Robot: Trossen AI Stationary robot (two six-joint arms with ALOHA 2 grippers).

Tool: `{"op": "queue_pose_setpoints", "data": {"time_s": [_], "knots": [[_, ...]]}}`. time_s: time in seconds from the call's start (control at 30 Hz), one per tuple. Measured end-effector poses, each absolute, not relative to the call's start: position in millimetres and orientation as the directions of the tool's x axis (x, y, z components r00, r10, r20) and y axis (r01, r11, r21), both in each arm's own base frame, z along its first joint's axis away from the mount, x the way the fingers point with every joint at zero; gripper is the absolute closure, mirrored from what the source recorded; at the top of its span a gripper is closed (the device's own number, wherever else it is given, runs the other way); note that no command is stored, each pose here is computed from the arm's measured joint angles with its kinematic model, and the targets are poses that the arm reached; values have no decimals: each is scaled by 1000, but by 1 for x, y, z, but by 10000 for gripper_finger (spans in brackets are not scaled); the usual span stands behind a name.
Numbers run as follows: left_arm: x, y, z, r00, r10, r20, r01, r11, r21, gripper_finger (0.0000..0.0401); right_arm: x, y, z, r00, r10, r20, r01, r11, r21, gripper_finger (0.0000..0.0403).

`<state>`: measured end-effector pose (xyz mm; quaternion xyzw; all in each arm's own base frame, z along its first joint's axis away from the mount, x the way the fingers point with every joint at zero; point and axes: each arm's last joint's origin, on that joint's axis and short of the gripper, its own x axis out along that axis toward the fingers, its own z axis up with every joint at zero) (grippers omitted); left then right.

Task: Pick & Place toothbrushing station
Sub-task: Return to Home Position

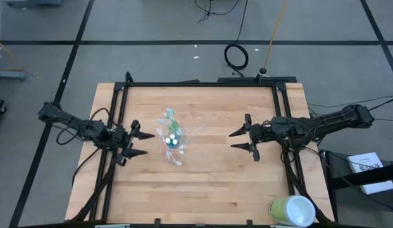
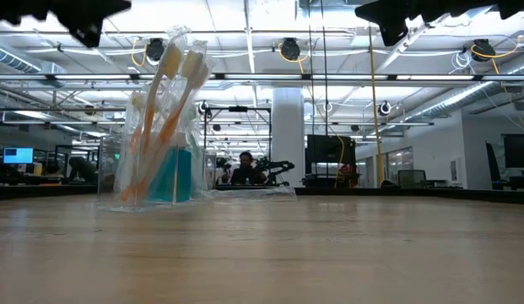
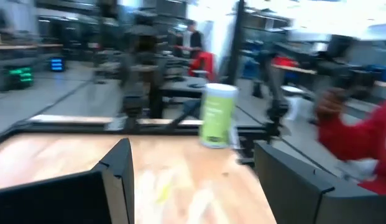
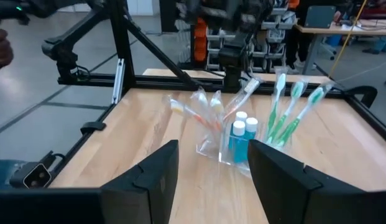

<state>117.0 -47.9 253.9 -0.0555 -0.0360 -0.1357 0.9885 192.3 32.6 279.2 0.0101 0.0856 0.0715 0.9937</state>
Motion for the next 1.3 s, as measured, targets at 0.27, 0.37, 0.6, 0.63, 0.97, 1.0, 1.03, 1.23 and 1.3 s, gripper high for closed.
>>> {"op": "queue_pose_setpoints", "data": {"time_s": [0.27,0.37,0.6,0.63,0.97,1.0,1.03,1.23,1.3], "knots": [[98,-31,216,971,-181,159,202,970,-133,169,181,31,285,978,144,-152,-144,990,12,220],[94,-26,209,971,-154,181,178,976,-126,169,176,30,287,978,144,-148,-144,990,11,220],[88,-16,201,990,-74,124,89,988,-125,169,163,28,292,980,144,-140,-142,990,26,220],[89,-15,199,992,-64,108,76,990,-119,169,161,27,293,980,144,-136,-141,990,28,220],[92,-5,190,998,25,59,-21,997,-76,169,142,22,249,996,85,-31,-84,996,30,220],[92,-5,188,998,27,52,-24,998,-66,169,139,21,241,998,68,-15,-68,997,32,220],[93,-4,185,999,23,47,-20,998,-58,169,136,20,234,999,52,1,-52,998,33,220],[96,-3,175,999,9,36,-6,997,-75,169,123,17,202,996,33,81,-36,999,41,220],[97,-1,172,999,29,29,-27,996,-89,169,120,17,198,995,32,98,-36,998,44,220]]}}
